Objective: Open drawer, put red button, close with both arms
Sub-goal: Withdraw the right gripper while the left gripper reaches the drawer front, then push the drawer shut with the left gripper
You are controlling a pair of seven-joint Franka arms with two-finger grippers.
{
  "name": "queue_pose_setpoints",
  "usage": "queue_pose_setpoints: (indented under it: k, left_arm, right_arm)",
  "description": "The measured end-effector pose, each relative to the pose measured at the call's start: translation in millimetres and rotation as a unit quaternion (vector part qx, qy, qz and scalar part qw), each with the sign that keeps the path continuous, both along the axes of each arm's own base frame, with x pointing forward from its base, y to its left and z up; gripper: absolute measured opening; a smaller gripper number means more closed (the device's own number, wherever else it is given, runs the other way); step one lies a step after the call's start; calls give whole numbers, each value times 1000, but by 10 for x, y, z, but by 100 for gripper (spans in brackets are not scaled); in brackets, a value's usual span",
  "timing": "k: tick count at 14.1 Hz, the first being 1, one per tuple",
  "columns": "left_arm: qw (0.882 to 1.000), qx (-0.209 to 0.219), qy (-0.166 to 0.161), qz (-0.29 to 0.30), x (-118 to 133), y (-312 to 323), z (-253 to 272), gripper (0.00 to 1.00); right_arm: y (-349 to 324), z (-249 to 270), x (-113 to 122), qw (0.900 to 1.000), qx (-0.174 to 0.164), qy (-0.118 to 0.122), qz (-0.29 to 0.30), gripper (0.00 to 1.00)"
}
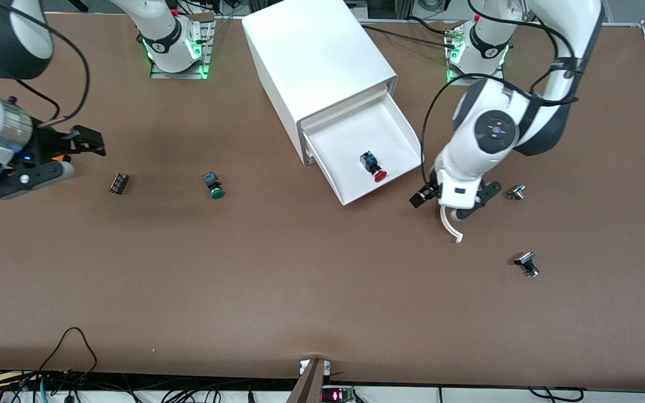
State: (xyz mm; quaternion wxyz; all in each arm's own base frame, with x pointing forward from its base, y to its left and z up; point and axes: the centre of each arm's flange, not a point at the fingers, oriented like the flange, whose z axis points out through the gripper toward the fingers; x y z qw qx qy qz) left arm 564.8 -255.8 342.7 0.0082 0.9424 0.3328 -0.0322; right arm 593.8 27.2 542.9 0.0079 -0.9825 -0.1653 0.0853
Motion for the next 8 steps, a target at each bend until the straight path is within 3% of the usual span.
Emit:
queue_pose_setpoints:
  k: [8]
  left_arm:
    - [1000, -3, -11, 18, -58, -361, -460, 100]
  right_arm:
    - [-886, 226, -147, 997, -13, -17, -73, 100]
